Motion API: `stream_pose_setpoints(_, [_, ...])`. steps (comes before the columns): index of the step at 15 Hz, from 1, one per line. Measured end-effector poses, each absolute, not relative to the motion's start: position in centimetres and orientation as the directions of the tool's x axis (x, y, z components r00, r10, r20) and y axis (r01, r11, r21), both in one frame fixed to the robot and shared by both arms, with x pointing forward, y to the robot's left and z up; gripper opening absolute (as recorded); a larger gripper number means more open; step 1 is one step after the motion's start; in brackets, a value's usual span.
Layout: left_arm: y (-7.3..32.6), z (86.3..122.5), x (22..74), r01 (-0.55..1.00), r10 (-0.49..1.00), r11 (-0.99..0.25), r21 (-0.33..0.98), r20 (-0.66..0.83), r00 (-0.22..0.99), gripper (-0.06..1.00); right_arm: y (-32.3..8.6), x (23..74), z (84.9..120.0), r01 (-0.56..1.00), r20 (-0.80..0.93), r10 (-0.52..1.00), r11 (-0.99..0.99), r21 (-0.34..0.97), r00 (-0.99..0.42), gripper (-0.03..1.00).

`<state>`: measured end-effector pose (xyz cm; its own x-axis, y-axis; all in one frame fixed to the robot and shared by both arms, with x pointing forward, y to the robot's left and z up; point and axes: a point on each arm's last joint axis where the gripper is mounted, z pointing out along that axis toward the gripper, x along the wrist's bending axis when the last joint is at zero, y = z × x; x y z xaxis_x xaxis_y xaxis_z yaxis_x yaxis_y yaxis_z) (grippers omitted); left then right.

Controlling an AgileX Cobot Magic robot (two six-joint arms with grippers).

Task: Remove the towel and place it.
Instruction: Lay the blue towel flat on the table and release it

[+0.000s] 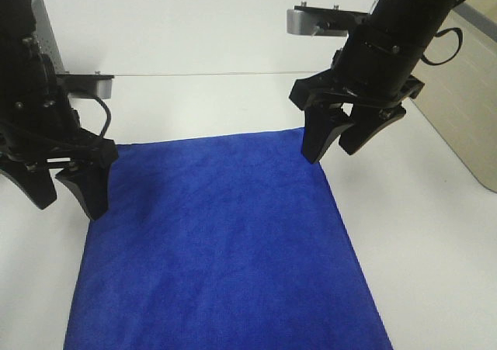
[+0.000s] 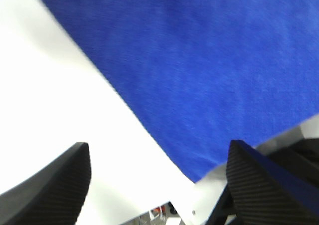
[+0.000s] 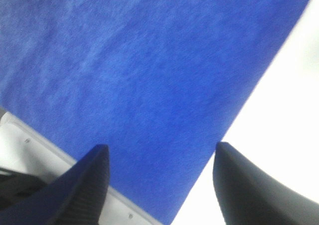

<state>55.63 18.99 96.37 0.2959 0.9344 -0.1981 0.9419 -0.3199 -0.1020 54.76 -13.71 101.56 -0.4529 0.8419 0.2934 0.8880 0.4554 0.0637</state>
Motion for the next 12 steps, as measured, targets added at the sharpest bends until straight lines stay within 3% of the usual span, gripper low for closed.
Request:
stream_pose_setpoints(5, [22.4,96.5,57.1,0.972,0.965,-0.225,-0.066,-0.152,0.213,0.71,-16.1,59.3,100.8,0.954,0.329,0.896,0.289,0.075,-0.297,0.61])
stream_pose_setpoints(12, [26.6,96.5,59.3,0.99,0.986,-0.094,0.105,-0.129,0.107,0.71,-16.3,64.2,98.5,0.948,0.354,0.881,0.307,0.082,-0.315,0.61])
